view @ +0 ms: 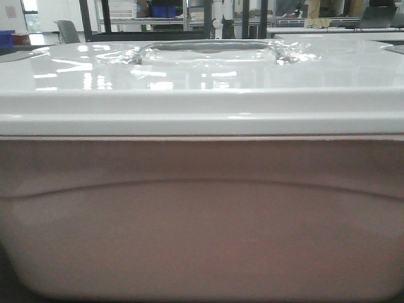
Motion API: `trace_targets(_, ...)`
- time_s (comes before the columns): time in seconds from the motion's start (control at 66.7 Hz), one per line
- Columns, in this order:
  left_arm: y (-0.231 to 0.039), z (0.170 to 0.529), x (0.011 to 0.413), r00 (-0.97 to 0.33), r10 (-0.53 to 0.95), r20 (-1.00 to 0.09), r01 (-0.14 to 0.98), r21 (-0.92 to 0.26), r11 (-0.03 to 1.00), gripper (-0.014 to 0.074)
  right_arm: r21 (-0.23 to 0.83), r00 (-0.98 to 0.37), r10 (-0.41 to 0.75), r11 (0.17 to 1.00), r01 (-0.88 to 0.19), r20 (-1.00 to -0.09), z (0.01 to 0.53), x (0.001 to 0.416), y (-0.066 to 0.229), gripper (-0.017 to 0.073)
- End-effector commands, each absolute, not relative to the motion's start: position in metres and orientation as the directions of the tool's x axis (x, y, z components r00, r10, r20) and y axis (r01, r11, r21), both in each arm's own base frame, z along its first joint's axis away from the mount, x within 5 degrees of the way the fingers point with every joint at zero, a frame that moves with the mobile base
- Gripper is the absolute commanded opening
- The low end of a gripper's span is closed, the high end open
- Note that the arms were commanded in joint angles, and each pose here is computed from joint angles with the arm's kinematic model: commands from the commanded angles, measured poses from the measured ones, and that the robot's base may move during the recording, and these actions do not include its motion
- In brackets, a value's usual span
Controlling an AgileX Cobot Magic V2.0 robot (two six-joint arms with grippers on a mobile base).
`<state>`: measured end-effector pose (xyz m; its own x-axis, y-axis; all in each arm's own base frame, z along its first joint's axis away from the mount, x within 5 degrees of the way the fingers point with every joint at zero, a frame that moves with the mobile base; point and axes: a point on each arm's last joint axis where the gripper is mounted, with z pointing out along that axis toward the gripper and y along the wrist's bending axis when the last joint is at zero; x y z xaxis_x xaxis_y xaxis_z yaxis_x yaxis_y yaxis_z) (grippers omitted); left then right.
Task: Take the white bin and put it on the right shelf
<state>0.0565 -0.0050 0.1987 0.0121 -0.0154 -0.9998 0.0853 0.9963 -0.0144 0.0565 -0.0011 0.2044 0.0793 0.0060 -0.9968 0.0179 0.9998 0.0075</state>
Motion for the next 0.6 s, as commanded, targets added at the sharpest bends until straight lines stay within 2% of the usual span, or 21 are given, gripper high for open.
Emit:
trace_targets(0.0, -0.0044, 0.2070, 0.0564, 0.097, -0.027, -0.995, 0.081, -0.019, 0.997, -0.0118, -0.011, 0.177, -0.016, 0.999, 0.030, -0.984, 0.2138, 0.0546, -0.0016, 0.0057)
trace_targets(0.585, -0.0044, 0.2070, 0.0564, 0.097, -0.026, -0.995, 0.081, -0.018, 0.997, -0.0118, -0.011, 0.177, -0.016, 0.999, 0.030, -0.984, 0.2138, 0.0546, -0.0016, 0.0057)
